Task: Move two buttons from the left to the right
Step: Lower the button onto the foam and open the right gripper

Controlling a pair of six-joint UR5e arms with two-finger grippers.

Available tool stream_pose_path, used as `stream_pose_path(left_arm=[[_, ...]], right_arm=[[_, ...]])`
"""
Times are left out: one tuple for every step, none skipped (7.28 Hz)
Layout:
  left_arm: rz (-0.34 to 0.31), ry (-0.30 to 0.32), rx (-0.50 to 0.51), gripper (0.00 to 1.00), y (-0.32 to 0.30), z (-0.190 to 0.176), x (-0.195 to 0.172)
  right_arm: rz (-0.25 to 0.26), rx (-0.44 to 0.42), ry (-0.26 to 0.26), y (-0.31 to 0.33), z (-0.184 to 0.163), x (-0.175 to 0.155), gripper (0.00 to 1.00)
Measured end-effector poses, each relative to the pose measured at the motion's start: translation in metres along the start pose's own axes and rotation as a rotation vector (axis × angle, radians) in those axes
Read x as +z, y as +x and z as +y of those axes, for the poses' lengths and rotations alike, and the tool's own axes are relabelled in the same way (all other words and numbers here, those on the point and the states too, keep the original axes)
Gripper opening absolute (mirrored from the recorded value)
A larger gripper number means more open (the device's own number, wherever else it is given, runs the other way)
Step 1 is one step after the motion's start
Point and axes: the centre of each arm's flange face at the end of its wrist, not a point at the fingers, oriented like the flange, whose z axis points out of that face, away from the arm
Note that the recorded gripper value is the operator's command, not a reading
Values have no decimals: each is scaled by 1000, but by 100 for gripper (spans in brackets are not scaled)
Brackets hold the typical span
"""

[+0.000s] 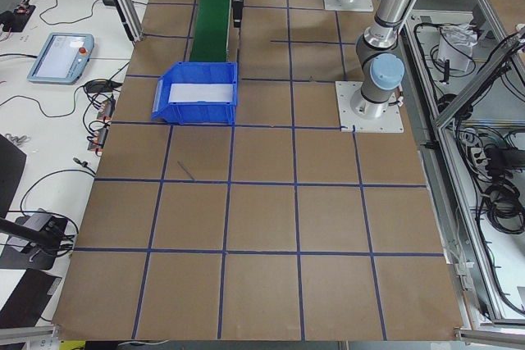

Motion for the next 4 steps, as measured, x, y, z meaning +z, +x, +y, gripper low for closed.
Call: stream_pose_path(left_arm=[[0,0,0,100,0,0,0],[0,0,0,100,0,0,0],[0,0,0,100,0,0,0],[0,-1,0,100,0,0,0]], right_arm=[[-4,0,-1,0,0,3,23],[-9,0,0,-1,-1,7,23],[-14,0,1,-1,-1,10,23],[-17,0,2,-1,-2,13,24]])
